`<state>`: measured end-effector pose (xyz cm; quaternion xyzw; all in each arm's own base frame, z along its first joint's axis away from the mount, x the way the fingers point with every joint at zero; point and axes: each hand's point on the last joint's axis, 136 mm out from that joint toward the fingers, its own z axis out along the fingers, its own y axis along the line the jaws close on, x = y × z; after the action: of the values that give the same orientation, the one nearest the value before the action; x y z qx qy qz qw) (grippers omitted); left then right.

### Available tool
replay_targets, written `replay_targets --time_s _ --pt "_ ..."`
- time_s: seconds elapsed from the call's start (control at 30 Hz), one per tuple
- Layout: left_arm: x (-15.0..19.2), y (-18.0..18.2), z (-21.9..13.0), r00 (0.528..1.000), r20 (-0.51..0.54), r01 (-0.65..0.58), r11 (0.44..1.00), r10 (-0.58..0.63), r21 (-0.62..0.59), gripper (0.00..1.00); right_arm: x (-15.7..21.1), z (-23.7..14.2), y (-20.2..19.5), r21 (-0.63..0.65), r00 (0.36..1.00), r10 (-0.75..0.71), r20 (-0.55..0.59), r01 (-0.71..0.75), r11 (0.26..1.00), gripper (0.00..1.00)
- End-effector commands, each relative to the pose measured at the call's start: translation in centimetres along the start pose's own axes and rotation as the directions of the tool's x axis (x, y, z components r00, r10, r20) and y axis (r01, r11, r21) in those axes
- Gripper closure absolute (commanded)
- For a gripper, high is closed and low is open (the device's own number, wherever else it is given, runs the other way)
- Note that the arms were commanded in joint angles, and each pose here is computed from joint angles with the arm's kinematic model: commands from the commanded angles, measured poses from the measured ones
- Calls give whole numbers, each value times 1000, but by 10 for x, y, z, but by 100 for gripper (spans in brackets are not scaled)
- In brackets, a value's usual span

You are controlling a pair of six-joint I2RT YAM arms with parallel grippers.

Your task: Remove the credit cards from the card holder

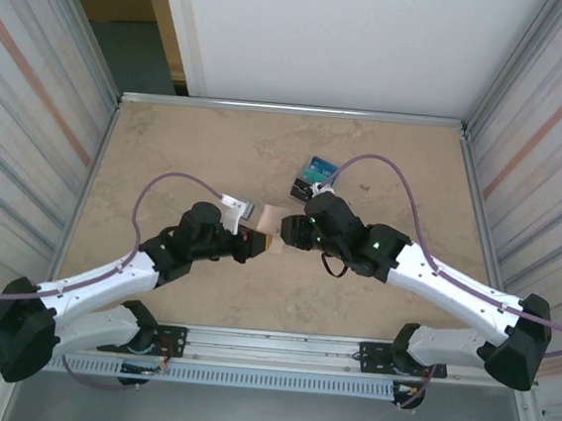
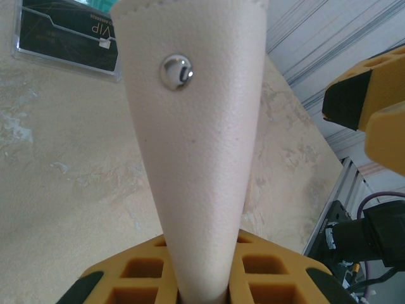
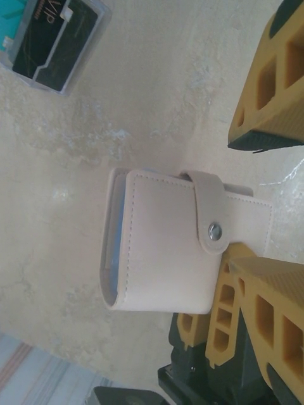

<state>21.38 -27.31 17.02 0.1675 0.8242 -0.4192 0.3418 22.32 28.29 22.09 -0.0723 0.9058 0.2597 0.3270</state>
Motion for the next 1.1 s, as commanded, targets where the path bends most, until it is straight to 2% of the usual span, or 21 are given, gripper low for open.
replay_targets --time_s 0.0,0.37,1.07 --pt "-22 -11 1 996 84 -30 1000 30 -6 100 3 0 5 -26 999 -18 -35 17 1000 53" --pt "-19 -16 14 996 90 -15 1000 14 13 100 15 17 5 -29 994 24 -107 -27 999 64" --pt "-23 -40 27 998 60 -26 990 18 140 100 14 32 -7 -32 989 87 -122 -92 995 64"
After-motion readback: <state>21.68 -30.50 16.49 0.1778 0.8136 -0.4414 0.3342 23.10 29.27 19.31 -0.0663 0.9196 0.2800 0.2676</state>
